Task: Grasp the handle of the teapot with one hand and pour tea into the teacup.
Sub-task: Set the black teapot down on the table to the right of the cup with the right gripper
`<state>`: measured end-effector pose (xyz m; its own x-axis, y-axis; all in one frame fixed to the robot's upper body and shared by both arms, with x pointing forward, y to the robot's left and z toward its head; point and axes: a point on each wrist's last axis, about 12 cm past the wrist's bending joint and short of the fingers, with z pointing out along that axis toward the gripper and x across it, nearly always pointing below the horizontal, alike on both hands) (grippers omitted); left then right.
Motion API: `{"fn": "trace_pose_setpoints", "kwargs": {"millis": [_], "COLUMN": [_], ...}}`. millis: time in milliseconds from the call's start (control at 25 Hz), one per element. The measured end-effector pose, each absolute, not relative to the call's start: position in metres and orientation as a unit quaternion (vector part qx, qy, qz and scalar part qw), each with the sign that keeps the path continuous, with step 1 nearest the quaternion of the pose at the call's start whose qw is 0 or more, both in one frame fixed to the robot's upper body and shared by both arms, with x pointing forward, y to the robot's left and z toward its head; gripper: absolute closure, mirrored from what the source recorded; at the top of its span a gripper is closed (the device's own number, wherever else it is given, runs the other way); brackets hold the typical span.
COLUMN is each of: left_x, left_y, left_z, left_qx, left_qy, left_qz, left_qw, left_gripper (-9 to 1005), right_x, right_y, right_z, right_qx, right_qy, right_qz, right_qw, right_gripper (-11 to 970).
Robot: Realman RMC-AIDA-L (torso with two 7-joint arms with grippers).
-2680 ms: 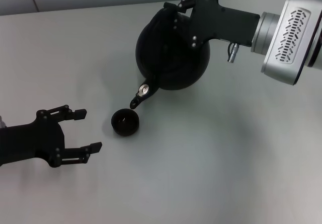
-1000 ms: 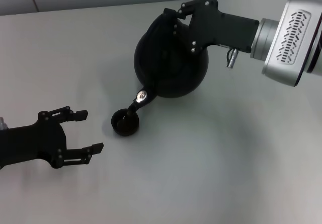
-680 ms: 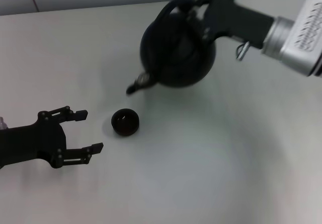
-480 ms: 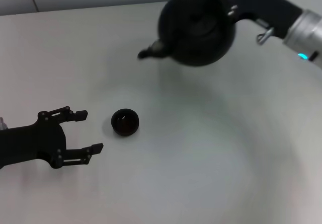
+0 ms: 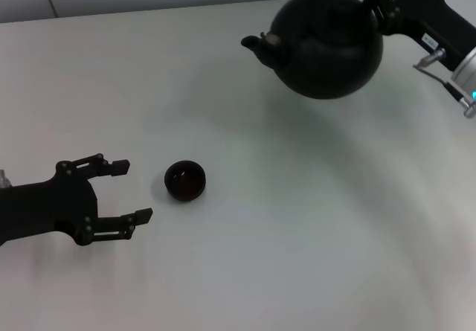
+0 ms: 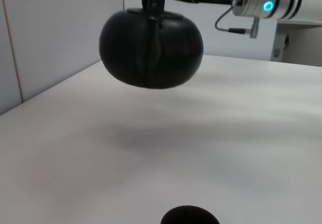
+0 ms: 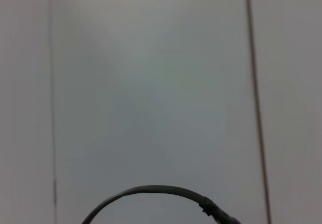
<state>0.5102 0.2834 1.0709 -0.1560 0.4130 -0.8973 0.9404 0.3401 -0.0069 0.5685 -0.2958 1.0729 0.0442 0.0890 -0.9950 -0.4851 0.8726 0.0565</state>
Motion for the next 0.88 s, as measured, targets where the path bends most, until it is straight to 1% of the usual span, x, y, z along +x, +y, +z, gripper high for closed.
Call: {"fn": "trace_pose_setpoints", "kwargs": {"millis": [80,480,880], "left_x": [0.511,0.511,0.512], "left_y": [0.284,0.283,0.280], "left_z": [1.072,1.072,1.072], "left_qx": [0.487,0.492,0.494], "left_qy": [0.695,0.692,0.690], "left_qz": [-0.305,-0.304,-0.305], "left_qw": [0.432,0.433,0.432], "left_gripper": [134,134,133], "right_x": [0.564,0.557,0.558], "right_y": [-0.303,-0.312,-0.313], "right_z": [1.066,1.053,1.049], "right_qx": [-0.133,-0.116,-0.111], "right_qy": [0.675,0.701,0.712], "right_qz": [0.193,0.172,0.164], "right_qw": [0.699,0.683,0.674], "right_gripper": [876,877,877]}}
